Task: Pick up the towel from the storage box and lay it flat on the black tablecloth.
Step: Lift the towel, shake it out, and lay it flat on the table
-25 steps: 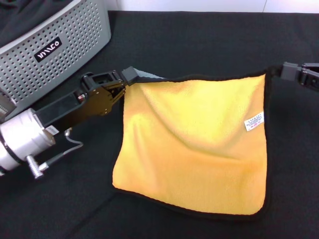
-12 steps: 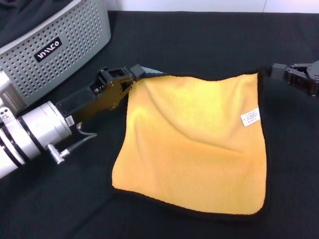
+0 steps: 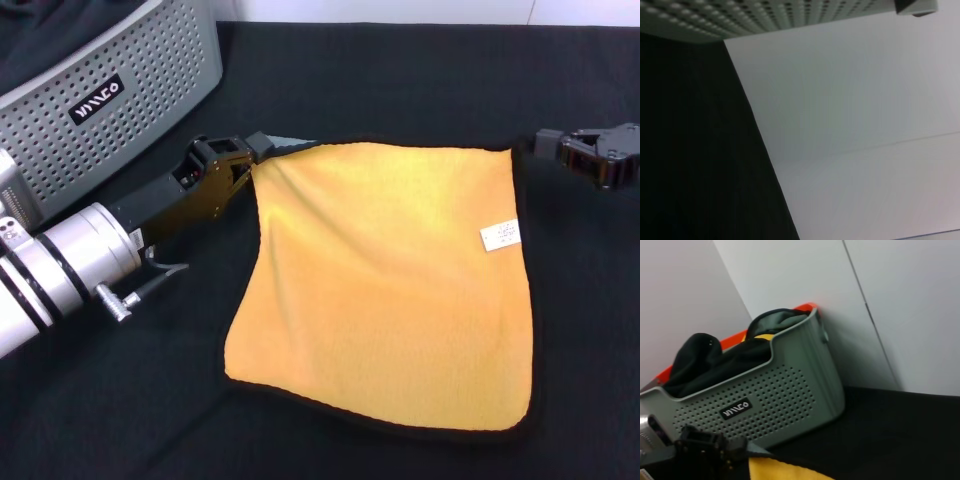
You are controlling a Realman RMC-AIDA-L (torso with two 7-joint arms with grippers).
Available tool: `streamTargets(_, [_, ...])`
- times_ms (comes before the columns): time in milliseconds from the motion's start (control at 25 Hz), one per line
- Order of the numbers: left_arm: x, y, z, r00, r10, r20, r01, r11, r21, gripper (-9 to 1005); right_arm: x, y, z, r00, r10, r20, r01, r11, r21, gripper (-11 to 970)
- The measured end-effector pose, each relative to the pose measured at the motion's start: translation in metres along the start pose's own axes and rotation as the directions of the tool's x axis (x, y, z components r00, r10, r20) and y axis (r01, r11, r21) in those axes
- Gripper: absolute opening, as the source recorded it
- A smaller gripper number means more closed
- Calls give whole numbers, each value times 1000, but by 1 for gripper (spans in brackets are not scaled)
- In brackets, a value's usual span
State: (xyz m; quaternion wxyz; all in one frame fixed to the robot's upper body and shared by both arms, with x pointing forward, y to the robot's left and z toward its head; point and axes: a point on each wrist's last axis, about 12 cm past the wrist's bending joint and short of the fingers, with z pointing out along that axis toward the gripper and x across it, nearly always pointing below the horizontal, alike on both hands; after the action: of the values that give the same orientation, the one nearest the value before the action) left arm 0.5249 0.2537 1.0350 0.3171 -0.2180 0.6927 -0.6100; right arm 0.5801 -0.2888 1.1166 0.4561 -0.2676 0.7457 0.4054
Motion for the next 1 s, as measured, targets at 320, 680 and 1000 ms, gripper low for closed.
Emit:
streamTargets(320, [-1, 1, 4, 1000, 4, 5, -4, 1000, -20, 53, 1, -5, 2, 1000, 1, -8, -1, 999, 38, 42])
streamTargets(680, [0, 0, 16, 1000, 4, -12, -5, 999, -32, 54, 4, -7, 1, 1000, 6, -2, -6, 998, 63, 44])
streamTargets(1000, [-5, 2, 24, 1000, 17, 7, -17, 997, -77, 73, 4, -10, 0, 1000, 7, -1, -6, 996, 90, 45])
